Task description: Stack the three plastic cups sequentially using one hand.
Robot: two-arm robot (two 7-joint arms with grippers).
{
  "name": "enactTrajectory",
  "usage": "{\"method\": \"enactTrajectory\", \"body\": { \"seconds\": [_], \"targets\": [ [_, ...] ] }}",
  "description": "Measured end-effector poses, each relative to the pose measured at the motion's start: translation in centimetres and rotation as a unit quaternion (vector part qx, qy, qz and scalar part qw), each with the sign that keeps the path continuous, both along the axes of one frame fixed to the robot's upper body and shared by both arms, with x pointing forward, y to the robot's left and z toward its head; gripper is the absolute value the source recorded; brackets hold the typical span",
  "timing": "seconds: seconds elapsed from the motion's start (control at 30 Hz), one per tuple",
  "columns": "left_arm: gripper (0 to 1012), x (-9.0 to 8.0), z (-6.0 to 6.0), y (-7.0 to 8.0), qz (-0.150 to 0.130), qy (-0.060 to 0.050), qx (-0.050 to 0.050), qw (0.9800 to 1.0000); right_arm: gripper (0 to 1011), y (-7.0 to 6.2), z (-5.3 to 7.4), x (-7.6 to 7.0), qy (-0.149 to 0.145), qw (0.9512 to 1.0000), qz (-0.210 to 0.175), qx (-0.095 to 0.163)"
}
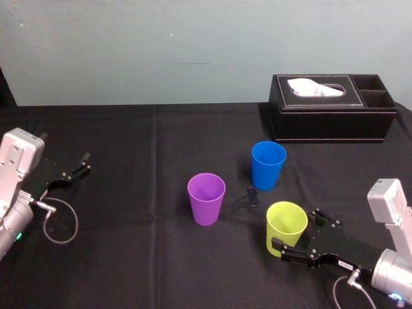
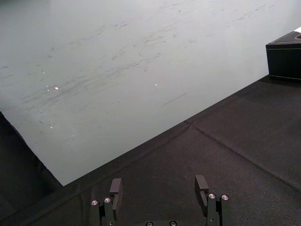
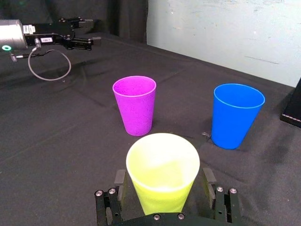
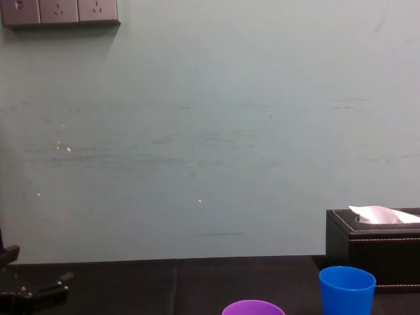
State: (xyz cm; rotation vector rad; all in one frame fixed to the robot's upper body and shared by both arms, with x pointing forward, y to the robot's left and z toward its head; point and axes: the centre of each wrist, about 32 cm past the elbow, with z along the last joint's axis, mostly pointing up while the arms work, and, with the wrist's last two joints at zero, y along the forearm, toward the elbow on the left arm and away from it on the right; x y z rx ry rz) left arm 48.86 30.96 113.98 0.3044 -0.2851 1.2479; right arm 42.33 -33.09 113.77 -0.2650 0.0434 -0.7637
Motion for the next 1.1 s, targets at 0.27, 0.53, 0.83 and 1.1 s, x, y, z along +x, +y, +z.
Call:
{"method": "enactTrajectory", "body": {
  "seconds": [0.27,0.53,0.83,1.1],
  "targets": [
    [1010,0.0,0.0,0.0,0.0,0.0,0.0,1.0,1004,0.22,0.07,0.32,-0.002,1.0,-0.001,0.0],
    [1010,0.0,0.0,0.0,0.0,0.0,0.0,1.0,1004,0.45,0.13,0.52,-0.003,1.0,-0.001,0.002],
    [1010,0.0,0.0,0.0,0.0,0.0,0.0,1.0,1004,0.65,0.09,0.58,-0.003,1.0,-0.003,0.004],
    [1010,0.0,0.0,0.0,0.0,0.0,0.0,1.0,1004,0.62,0.1,0.57,-0.002,1.0,-0.003,0.004]
  ]
}}
